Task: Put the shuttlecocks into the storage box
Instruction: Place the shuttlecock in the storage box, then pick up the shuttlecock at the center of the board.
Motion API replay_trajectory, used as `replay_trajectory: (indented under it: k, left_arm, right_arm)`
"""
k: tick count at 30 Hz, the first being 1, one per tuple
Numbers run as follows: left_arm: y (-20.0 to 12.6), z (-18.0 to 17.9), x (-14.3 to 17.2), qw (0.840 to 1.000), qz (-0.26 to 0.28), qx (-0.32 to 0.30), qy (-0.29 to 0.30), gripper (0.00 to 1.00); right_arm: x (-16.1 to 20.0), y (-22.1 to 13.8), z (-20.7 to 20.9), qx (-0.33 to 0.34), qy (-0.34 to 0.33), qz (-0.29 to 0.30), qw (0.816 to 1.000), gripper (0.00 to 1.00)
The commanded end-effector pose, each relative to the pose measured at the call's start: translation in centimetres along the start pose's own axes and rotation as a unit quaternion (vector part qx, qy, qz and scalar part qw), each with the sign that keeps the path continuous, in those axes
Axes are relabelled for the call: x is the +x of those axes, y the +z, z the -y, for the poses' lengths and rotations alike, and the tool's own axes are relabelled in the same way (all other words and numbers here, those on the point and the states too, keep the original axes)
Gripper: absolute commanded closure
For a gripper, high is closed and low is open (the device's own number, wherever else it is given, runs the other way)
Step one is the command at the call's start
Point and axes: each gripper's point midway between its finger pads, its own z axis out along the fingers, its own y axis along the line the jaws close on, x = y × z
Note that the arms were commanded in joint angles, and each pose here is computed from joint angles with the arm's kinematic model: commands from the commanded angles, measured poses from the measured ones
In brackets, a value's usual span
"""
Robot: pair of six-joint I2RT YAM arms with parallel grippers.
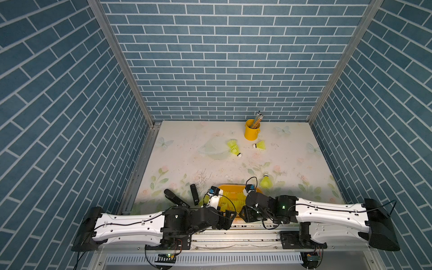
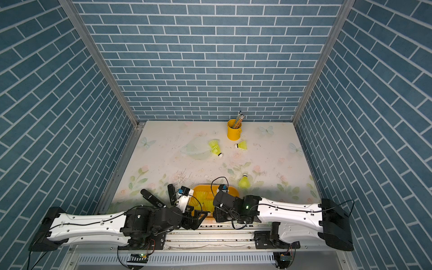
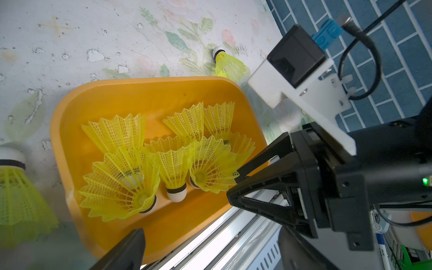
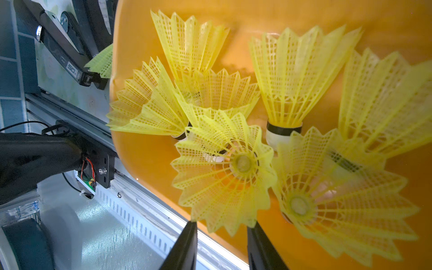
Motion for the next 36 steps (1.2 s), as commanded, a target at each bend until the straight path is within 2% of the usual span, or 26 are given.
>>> replay_trajectory:
  k: [1, 9, 15, 20, 27, 36]
  left_arm:
    - [-0.1, -0.2, -0.1, 1.0, 0.007, -0.005, 0.003, 0.05]
    - [-0.6, 0.5, -1.3, 1.0, 0.02, -0.006, 0.0, 0.04]
    - [-1.5, 1.3, -3.3, 0.999, 0.038, -0.015, -0.011, 0.01]
    - [-1.6, 0.7, -6.4, 0.998, 0.034, -0.02, -0.05, 0.0]
    - [-2.3, -2.1, -13.0, 0.993, 0.068, -0.031, -0.093, 0.0]
    - [-0.9, -7.0, -18.2, 0.983, 0.106, -0.045, -0.14, 0.0]
  right_arm:
    - [-0.5, -1.0, 0.1, 0.009, 0.001, 0.008, 1.0, 0.62]
    - [-1.6, -3.1, -0.6, 0.015, 0.0, 0.026, 1.0, 0.56]
    - [-4.1, -5.1, -1.5, 0.027, -0.008, 0.056, 0.998, 0.49]
    - [-8.2, -6.8, -0.8, 0.047, -0.012, 0.085, 0.995, 0.46]
    - [-15.5, -9.8, 1.7, 0.086, -0.024, 0.135, 0.987, 0.44]
    - [-21.8, -10.4, 4.5, 0.094, -0.081, 0.161, 0.979, 0.45]
